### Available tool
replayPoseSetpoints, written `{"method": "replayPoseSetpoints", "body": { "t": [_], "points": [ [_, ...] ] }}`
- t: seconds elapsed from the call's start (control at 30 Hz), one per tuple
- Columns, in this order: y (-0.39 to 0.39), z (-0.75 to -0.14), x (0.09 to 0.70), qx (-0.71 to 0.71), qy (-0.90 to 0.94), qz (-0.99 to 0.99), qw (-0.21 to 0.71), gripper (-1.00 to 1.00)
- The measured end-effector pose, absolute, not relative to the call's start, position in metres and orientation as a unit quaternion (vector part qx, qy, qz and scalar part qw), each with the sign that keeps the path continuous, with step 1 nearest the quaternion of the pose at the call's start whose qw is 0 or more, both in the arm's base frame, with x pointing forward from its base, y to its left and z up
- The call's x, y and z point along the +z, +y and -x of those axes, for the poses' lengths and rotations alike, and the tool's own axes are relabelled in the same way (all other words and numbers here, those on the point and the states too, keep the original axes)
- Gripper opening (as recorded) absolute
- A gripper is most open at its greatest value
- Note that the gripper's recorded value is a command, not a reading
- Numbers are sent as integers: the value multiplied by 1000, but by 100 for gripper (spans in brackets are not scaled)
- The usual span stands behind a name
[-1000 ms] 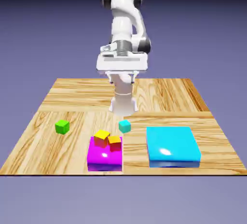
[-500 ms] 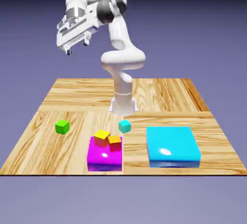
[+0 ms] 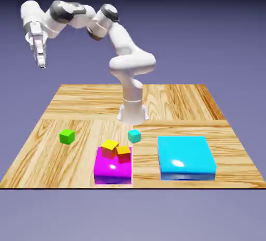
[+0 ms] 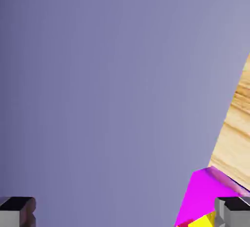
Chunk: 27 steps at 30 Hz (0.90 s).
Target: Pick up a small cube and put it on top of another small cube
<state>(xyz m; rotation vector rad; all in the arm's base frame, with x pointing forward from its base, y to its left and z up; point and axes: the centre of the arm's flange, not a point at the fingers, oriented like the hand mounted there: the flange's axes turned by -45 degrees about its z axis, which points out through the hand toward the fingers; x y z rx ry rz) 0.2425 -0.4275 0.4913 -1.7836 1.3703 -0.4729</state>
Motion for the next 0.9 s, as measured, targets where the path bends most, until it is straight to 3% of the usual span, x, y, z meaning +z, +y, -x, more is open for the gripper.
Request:
{"method": "replayPoseSetpoints", "body": {
  "t": [0.43,0.7,0.8,0.83,0.9],
  "points": [
    [-501,-190,261,103,651,548,516,0],
    [-472,-162,95,323,661,438,516,0],
    [-434,-175,60,336,661,431,514,0],
    [-425,-179,54,336,661,432,514,-100],
    [-425,-179,54,336,661,431,515,-100]
  ]
}}
